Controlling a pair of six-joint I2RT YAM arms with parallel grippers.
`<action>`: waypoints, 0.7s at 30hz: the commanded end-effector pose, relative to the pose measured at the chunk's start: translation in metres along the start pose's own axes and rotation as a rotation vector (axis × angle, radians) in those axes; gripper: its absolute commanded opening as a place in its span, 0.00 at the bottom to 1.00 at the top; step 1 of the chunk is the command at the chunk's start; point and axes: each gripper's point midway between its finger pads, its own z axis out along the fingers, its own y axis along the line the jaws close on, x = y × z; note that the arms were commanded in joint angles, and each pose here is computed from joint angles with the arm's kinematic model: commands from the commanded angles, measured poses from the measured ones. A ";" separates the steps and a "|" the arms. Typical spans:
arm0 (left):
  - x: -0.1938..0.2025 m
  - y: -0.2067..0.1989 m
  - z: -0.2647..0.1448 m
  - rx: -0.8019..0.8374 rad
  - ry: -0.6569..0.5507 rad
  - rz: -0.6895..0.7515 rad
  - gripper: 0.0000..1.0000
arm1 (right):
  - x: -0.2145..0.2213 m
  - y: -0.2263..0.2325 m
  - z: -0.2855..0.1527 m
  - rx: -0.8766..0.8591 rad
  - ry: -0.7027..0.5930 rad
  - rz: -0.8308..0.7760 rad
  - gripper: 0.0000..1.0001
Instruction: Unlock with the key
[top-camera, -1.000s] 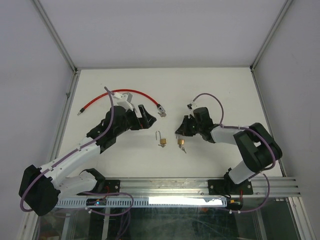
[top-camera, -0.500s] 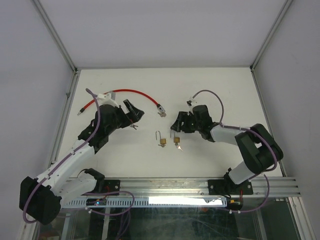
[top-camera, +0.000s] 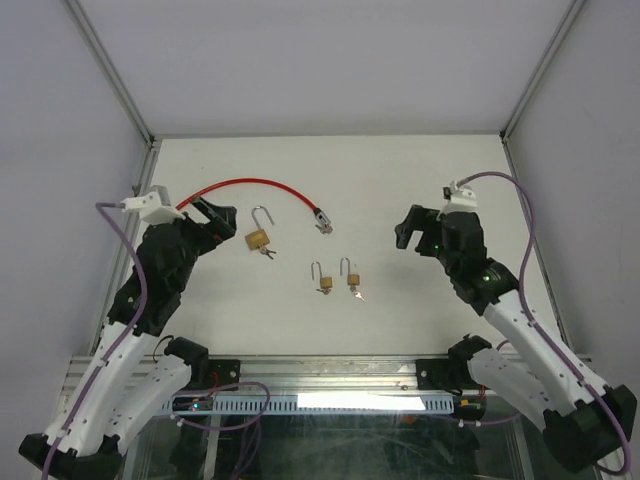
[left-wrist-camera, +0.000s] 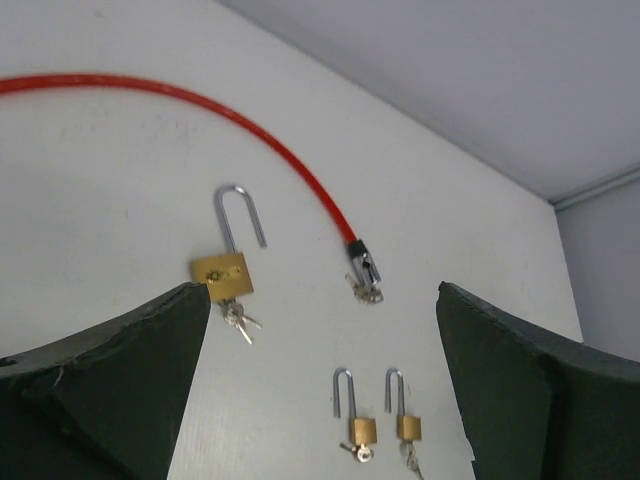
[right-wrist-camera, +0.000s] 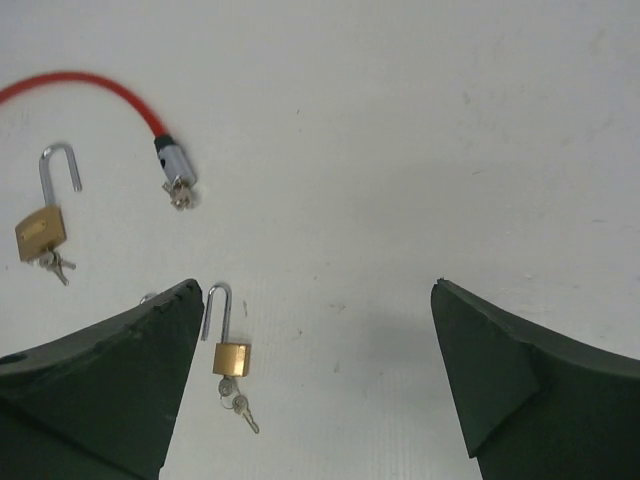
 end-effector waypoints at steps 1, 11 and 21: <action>-0.068 0.003 -0.032 -0.043 -0.245 0.105 0.99 | -0.043 -0.035 -0.048 0.178 -0.165 0.008 1.00; -0.076 0.006 -0.043 0.025 -0.367 0.169 0.99 | -0.075 -0.043 -0.093 0.145 -0.418 0.114 0.99; -0.072 0.014 -0.040 -0.010 -0.357 0.175 0.99 | -0.072 -0.043 -0.083 0.163 -0.391 0.125 0.99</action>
